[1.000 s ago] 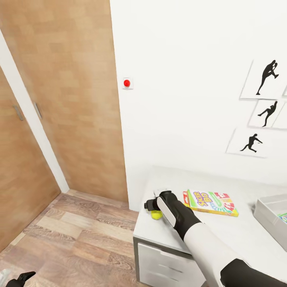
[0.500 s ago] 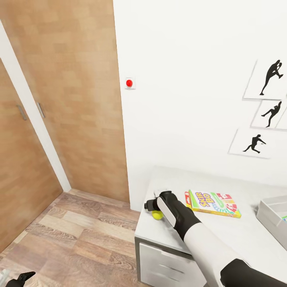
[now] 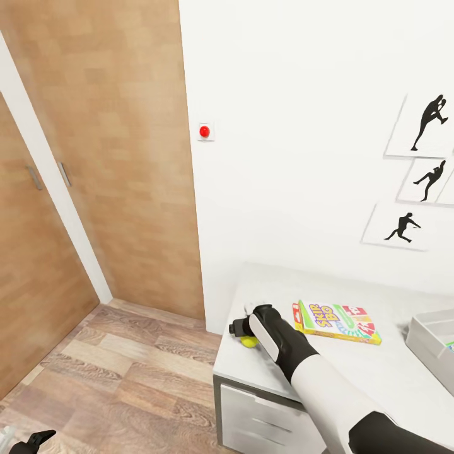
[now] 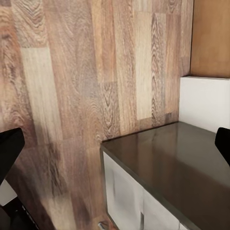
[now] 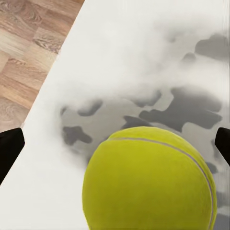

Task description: Put all the toys in the child's room - the three board games (two on the bed and one on the table), the two jigsaw puzzles on the table, and the tennis ball on the table - inside the toy box on the table in the child's room.

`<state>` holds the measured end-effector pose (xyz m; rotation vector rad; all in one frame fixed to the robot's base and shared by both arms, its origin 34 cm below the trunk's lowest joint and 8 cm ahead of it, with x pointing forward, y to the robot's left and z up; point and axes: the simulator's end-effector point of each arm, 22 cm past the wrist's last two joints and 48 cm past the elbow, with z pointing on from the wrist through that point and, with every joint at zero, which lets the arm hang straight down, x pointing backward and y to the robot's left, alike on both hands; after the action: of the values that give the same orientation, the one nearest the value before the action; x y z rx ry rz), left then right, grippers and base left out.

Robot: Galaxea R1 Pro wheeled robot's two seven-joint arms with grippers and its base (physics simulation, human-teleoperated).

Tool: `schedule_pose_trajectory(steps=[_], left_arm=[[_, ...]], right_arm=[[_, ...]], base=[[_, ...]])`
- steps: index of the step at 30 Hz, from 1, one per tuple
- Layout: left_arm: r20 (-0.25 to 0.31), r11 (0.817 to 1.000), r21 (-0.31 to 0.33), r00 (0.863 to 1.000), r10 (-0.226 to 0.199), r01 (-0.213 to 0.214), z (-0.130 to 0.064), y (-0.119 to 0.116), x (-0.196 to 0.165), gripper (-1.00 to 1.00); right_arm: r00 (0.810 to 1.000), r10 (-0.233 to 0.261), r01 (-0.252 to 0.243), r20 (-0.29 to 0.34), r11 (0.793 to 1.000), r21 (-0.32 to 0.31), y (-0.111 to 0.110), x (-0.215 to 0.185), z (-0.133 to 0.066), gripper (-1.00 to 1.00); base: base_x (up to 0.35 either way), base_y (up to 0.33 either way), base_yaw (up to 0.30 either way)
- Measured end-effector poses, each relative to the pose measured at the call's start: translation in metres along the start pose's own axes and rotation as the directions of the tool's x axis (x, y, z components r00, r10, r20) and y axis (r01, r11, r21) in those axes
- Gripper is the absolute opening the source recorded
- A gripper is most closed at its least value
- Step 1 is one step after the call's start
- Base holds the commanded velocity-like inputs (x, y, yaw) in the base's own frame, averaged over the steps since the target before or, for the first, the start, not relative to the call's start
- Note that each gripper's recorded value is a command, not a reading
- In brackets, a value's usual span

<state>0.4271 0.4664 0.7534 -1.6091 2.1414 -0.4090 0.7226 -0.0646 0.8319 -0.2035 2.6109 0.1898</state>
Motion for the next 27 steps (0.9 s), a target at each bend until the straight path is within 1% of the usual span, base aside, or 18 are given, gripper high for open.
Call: schedule_pose_trajectory(steps=[27], left_arm=[[0.001, 1.0, -0.001, 1.0, 0.001, -0.001, 0.0, 0.0002, -0.0001, 1.0]], right_arm=[[1.0, 0.003, -0.003, -0.015, 1.0, 0.009, -0.002, 0.0101, 0.0031, 1.0]], base=[[0.0, 0.0, 0.0]])
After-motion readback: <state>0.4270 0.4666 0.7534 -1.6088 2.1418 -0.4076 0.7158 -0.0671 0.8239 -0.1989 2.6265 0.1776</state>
